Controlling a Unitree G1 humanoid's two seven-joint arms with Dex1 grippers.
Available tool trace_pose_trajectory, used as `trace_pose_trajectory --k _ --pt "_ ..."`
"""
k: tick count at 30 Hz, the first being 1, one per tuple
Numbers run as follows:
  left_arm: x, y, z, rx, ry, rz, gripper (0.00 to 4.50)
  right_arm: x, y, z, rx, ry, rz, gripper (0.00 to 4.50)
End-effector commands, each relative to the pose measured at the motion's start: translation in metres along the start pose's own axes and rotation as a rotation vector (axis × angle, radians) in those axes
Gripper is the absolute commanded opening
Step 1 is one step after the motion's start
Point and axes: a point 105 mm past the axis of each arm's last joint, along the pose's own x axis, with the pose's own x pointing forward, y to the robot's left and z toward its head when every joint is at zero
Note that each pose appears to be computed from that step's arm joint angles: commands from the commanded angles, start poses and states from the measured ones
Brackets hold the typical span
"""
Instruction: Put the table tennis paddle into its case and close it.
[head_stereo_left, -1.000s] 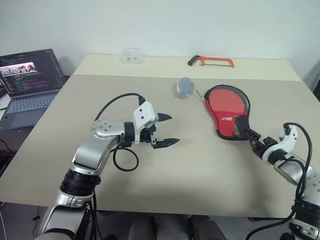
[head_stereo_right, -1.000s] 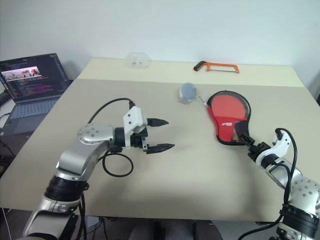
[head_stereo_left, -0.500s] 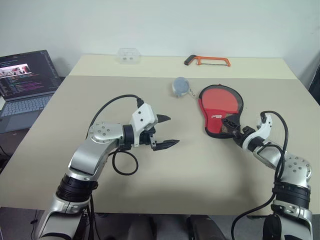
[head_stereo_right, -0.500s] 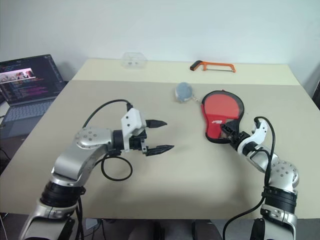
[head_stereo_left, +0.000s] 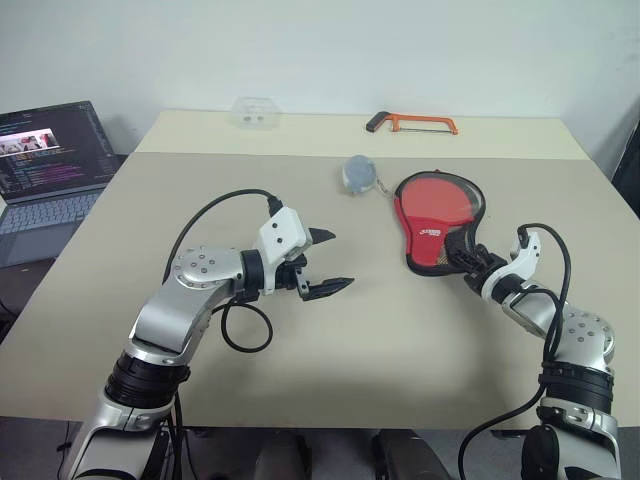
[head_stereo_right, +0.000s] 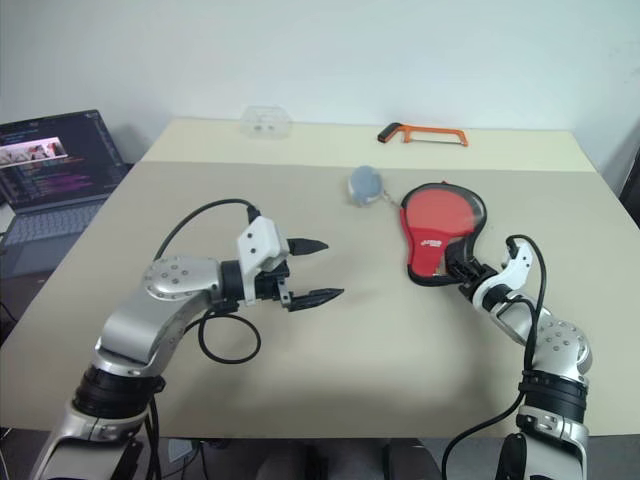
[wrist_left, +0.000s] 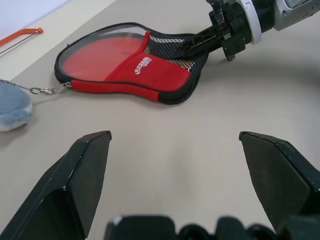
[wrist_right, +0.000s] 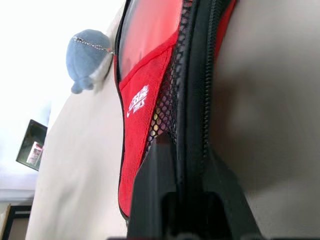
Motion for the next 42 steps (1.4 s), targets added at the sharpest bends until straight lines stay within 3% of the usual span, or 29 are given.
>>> trace_pose_trajectory --k 1,10,17,22,31,42 --pt "-0.005 0.003 0.013 0.045 -0.032 0.016 4.5 -0.003 0.007 -0.004 -0.016 0.037 0.03 0.01" --pt "-0.016 0.001 0.006 0.035 0.009 -0.046 4.5 -0.036 0.016 -0.04 -0.164 0.334 0.137 0.01" --pt "-0.046 -0.036 -0.023 -0.043 0.138 -0.26 4.5 -0.064 0.017 -0.068 -0.204 0.519 0.215 0.01" --pt "-0.061 -0.04 -0.031 -0.07 0.176 -0.291 4.5 -0.082 0.022 -0.091 -0.205 0.622 0.274 0.01" --pt "-0.07 -0.037 -0.031 -0.079 0.167 -0.266 4.5 -0.112 0.023 -0.12 -0.167 0.725 0.323 0.01" --pt "-0.074 -0.036 -0.036 -0.077 0.183 -0.251 4.5 -0.129 0.032 -0.147 -0.083 0.727 0.33 0.01"
